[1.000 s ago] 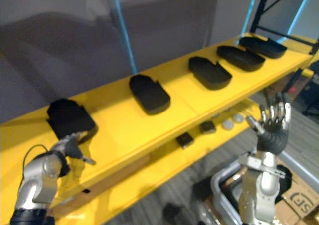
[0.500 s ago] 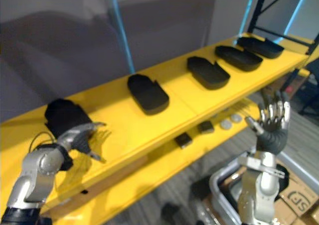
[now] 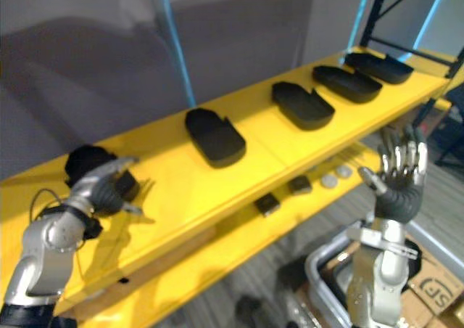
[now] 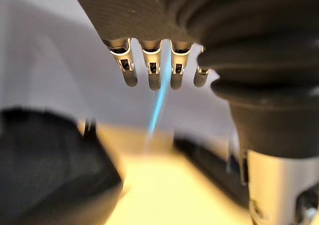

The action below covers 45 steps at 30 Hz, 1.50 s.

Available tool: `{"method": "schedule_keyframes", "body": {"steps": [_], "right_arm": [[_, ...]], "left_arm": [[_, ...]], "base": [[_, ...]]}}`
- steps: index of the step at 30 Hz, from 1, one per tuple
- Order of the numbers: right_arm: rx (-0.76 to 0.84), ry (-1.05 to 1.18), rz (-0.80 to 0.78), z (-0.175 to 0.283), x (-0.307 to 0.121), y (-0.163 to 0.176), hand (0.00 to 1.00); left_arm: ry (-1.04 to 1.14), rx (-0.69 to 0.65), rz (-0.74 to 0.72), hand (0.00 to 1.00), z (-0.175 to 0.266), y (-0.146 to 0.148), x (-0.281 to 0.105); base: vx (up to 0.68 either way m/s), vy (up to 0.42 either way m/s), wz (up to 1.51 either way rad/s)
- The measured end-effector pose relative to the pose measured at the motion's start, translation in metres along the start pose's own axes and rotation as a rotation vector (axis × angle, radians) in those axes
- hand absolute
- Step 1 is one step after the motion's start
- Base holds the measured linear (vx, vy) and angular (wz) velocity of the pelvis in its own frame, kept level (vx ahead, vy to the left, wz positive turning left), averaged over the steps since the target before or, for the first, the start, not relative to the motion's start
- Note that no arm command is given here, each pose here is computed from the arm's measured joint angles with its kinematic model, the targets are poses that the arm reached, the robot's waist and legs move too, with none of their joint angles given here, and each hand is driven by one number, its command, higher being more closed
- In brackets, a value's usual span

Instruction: Walk over and take plastic housings, then place them on the shelf

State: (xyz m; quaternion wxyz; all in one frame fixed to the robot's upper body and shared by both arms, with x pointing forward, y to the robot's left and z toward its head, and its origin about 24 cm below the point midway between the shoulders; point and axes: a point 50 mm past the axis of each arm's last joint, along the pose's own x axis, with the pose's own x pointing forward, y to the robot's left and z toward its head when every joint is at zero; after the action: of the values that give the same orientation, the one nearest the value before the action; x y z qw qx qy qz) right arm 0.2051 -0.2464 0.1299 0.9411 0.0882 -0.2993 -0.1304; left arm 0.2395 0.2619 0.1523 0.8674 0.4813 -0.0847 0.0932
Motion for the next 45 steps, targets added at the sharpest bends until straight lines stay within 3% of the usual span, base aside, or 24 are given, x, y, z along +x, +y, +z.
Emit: {"method": "schedule_keyframes", "body": {"steps": [2,8,11,14,17,22,29,37,45], "right_arm": [[-0.030,-0.036,0.008,0.007,0.002,0.004,0.00],[-0.035,-0.135,0.142,0.014,0.023,0.044,0.00],[-0.051,-0.165,0.270,0.015,0.029,0.072,0.00],[-0.096,-0.202,0.437,0.012,0.038,0.106,0.00],[-0.175,-0.222,0.570,0.007,0.043,0.132,0.00],[-0.377,-0.163,0.756,-0.019,0.045,0.159,0.00],[-0.690,-0.191,1.037,-0.049,0.044,0.196,0.00],[-1.065,-0.233,1.289,-0.085,0.039,0.213,0.00],[-1.298,-0.294,1.306,-0.095,0.047,0.219,0.00]], "left_arm": [[-0.051,-0.135,0.226,0.00,0.007,0.019,-0.010],[-0.085,-0.331,0.726,0.00,0.011,0.049,-0.048],[-0.018,-0.387,0.875,0.00,0.005,0.047,-0.066],[0.093,-0.406,0.922,0.00,-0.006,0.038,-0.079],[0.229,-0.427,0.921,0.00,-0.025,0.027,-0.087],[0.661,-0.430,0.883,0.00,-0.089,-0.027,-0.122],[1.208,-0.397,0.821,0.00,-0.149,-0.105,-0.215],[1.446,-0.385,0.593,0.00,-0.154,-0.147,-0.260],[1.516,-0.645,0.275,0.00,-0.138,-0.193,-0.271]], "base": [[0.01,-0.009,0.19],[0.01,-0.010,0.22],[0.02,-0.022,0.39],[0.02,-0.025,0.42],[0.02,-0.014,0.36],[0.03,-0.007,0.34],[0.01,-0.001,0.08],[0.00,0.000,0.00],[0.00,0.000,-0.01]]}}
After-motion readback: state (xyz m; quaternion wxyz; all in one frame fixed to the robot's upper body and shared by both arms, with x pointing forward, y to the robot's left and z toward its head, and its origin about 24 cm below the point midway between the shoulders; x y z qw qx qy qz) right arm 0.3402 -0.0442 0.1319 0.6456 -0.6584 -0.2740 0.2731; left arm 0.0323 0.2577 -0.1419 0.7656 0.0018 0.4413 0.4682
